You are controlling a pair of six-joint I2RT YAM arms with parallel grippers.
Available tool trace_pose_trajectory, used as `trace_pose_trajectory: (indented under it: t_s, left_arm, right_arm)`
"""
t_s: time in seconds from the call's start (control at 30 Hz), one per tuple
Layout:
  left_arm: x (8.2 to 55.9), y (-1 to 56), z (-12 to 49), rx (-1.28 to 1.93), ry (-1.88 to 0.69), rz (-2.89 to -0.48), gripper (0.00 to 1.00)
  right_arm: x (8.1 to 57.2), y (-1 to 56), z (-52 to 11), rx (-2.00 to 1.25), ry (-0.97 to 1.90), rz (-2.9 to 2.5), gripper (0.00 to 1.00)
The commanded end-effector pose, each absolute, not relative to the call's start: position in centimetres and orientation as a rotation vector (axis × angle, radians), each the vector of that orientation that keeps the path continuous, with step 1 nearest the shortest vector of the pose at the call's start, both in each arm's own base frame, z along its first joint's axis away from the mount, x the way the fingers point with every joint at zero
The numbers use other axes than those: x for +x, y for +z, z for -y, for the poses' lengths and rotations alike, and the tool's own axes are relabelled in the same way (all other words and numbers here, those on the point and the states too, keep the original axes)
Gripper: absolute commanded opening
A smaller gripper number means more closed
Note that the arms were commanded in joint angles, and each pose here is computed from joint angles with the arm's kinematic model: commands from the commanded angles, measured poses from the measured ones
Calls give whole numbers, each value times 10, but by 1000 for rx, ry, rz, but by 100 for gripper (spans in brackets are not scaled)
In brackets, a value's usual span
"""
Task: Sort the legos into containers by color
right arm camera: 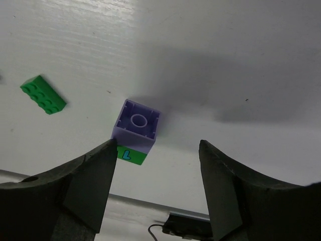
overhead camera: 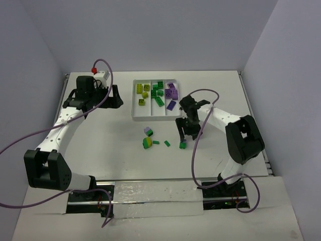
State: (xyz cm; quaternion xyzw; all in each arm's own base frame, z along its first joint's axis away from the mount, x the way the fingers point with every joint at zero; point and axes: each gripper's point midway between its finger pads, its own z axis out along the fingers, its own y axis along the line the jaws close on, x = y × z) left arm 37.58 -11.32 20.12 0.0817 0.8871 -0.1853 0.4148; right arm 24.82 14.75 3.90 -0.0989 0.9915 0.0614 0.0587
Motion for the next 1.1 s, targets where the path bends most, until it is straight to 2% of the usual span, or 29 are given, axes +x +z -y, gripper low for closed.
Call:
trace_pose_trajectory:
  t_s: [0.0, 0.03, 0.17, 0.6, 0.83, 0.87, 0.97, 1.07]
  left_arm:
    - [376, 209, 106, 210, -423, -2188, 99]
    - [376, 207, 105, 209, -422, -2189, 99]
    - [377, 200, 107, 206, -440, -2206, 99]
    - [380, 193, 108, 199, -454, -2227, 99]
    - [380, 192, 107, 195, -450, -2231, 99]
    - [380, 192, 107, 195, -452, -2231, 99]
    - [380, 192, 108, 195, -459, -2232, 99]
    - [379, 193, 110, 204, -471, -2230, 99]
  right_arm:
    - [256, 53, -159, -171, 280, -3019, 76]
    - [258, 53, -159, -154, 295, -3022, 80]
    - [262, 53, -162, -134, 325, -3027, 82]
    - [256, 30, -167, -115, 329, -3140, 75]
    - [257, 22, -164, -92, 329, -3164, 60]
    - [257, 22, -162, -84, 335, -3167, 54]
    - [255, 26, -158, -69, 352, -3154, 47]
    - [259, 37, -152, -34, 411, -3128, 36]
